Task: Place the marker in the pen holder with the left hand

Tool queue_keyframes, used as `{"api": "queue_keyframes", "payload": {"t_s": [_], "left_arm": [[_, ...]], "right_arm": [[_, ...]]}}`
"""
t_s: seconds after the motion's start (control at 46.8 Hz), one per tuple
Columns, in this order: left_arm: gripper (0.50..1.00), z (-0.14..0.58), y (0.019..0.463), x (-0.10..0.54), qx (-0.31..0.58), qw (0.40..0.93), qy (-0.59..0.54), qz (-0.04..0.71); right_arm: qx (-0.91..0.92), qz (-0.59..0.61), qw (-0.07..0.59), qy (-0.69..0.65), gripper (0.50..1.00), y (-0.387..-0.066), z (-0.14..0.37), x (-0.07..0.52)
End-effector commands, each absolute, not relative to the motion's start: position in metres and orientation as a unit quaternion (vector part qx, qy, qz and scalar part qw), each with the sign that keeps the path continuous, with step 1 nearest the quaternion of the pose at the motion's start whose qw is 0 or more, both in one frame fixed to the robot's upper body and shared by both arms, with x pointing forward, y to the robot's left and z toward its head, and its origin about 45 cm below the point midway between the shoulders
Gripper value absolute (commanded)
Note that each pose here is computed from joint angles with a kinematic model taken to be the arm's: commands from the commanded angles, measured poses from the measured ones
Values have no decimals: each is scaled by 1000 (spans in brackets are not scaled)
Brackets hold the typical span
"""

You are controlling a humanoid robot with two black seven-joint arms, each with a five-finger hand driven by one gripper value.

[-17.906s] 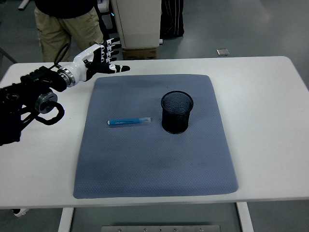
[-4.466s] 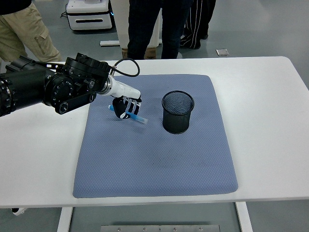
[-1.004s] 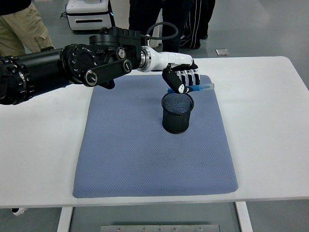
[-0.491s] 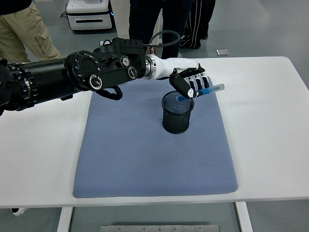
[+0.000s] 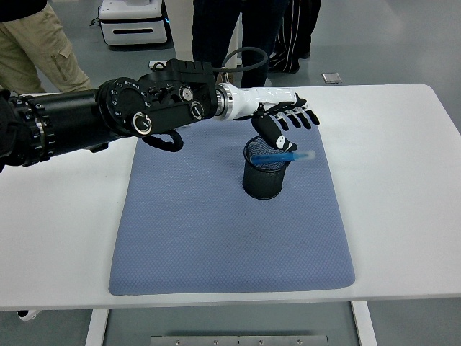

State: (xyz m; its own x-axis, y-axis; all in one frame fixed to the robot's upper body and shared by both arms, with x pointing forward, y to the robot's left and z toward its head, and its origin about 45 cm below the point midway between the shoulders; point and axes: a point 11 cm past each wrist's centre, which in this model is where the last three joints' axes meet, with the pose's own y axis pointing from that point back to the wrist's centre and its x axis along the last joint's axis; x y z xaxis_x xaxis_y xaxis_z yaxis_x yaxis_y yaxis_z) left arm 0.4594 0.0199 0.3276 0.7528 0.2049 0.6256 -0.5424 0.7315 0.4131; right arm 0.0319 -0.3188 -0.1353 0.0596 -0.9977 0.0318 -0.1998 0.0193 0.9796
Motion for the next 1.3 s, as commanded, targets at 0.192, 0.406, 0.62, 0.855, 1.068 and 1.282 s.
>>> {"api": "queue_keyframes", "payload": {"t_s": [0.192,0.406,0.62,0.855,1.068,1.282], "left_arm": [[959,338,30,466,289,887,-282,225],[1000,370,80,490,241,886,-263,295],[1000,357,163,507,220,874,-201,384],[1000,343,240,517,171,848,-138,482],[1000,316,286,511,115,828,-66,544],[1000,279,332,495,78,798,2,597]], "right_arm": [[556,-425,469,-538,1000,-319,-135,32],[556,-425,470,-538,1000,-319,-135,32],[556,-425,469,-538,1000,-319,-135,32],[556,-425,469,-538,1000,-319,-135,32],[556,-425,470,-538,1000,-319,-135,32],[556,-425,469,-538,1000,-319,-135,32]]}}
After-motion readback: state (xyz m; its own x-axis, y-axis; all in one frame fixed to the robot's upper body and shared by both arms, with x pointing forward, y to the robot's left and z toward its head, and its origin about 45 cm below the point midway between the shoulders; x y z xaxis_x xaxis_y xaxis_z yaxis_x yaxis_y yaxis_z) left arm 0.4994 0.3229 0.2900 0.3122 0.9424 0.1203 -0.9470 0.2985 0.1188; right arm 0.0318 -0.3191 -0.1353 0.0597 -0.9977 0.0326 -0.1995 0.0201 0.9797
